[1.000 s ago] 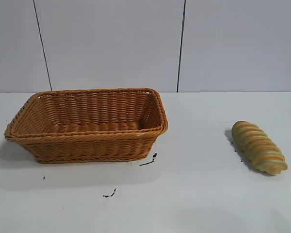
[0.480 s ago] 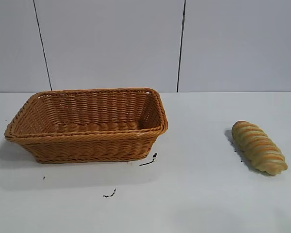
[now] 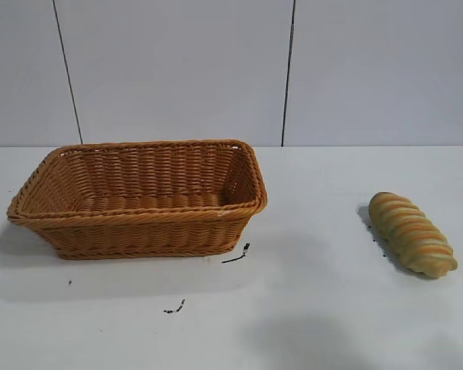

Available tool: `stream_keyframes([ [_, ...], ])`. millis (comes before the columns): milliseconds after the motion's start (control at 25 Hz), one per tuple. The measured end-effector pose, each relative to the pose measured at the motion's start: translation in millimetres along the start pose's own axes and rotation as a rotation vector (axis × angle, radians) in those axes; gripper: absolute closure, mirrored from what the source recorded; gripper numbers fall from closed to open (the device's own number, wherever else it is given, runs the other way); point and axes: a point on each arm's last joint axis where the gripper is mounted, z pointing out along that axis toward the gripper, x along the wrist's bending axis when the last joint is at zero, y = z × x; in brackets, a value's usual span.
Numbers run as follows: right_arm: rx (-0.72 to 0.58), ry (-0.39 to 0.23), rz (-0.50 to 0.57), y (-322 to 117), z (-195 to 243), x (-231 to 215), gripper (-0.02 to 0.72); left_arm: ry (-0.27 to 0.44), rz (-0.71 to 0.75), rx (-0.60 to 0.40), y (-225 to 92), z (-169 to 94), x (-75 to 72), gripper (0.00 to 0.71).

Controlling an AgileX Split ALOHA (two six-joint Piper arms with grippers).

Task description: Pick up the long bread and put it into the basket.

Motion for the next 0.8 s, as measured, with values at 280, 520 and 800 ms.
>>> stream_keyframes([
  [280,0.154,-0.003,-0.025,67,81,2,0.01,0.0,0.0,0.0,0,0,0.0,0.014],
  [520,0.219,0.005,-0.079,87,134,22,0.01,0.0,0.0,0.0,0,0,0.0,0.014],
  [800,0.249,0.005,-0.059,90,188,26,0.01,0.0,0.0,0.0,0,0,0.0,0.014],
])
